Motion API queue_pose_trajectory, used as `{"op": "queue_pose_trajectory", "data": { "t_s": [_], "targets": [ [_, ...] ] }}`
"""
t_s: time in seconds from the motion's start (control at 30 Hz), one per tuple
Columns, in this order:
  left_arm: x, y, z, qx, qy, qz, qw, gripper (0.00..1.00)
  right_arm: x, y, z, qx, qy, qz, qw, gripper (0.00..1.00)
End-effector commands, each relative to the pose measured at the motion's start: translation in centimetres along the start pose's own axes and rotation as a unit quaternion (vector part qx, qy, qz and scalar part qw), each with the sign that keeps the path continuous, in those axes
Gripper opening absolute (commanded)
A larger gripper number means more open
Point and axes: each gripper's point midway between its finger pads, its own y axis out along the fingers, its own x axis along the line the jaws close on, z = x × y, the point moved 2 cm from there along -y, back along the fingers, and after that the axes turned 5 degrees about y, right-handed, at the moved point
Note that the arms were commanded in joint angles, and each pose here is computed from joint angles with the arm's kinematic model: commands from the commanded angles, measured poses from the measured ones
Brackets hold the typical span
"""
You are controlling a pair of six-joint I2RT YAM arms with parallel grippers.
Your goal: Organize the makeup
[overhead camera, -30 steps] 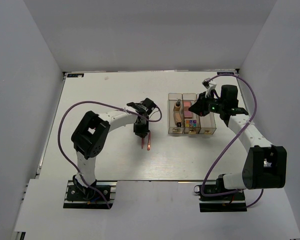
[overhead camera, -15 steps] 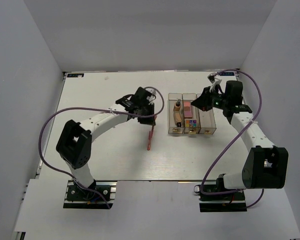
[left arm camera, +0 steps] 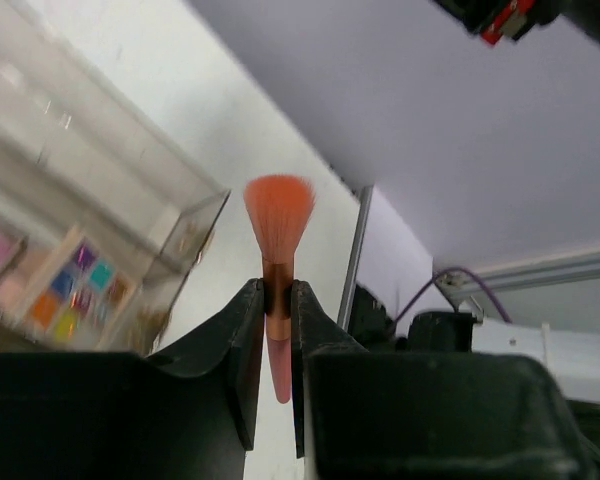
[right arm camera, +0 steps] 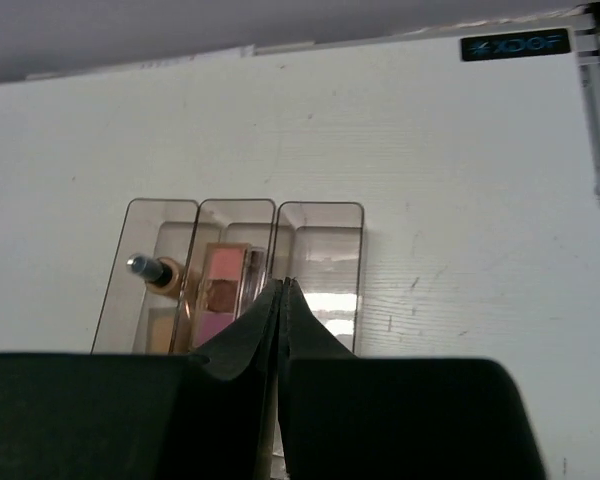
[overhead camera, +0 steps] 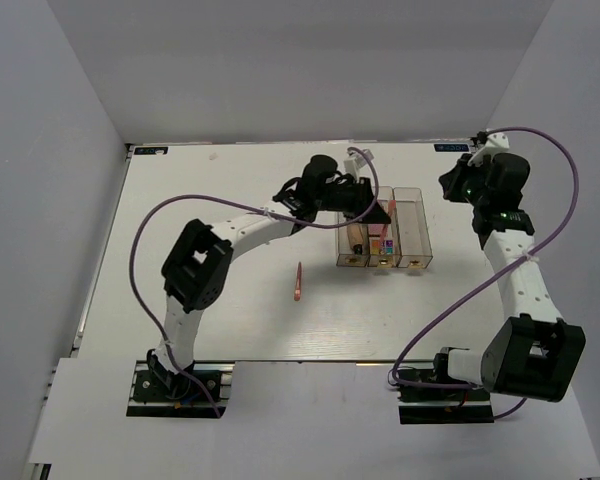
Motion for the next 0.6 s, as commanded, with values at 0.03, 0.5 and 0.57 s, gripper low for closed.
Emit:
{"op": "queue_pose_trajectory", "data": {
  "t_s": [0.03,0.5,0.57],
  "targets": [
    [-3.8,2.5,-4.9,-0.074,0.059,0.094,0.991,0.05,-1.2,-1.9,-4.0,-0.079,0.007,0.049,0.996,0.00],
    [1.3,10.0,-5.1,-0.172,0.013,0.018,0.985,0.18,-1.4,-3.6,-3.5,-0.096,0.015,0.029,0.995,0.00],
    [1.8,11.1,-5.2,-0.177,0.015,0.007,0.984,0.21,-1.4,-3.6,-3.4,-0.095,0.016,0.025,0.995,0.00]
  ]
}}
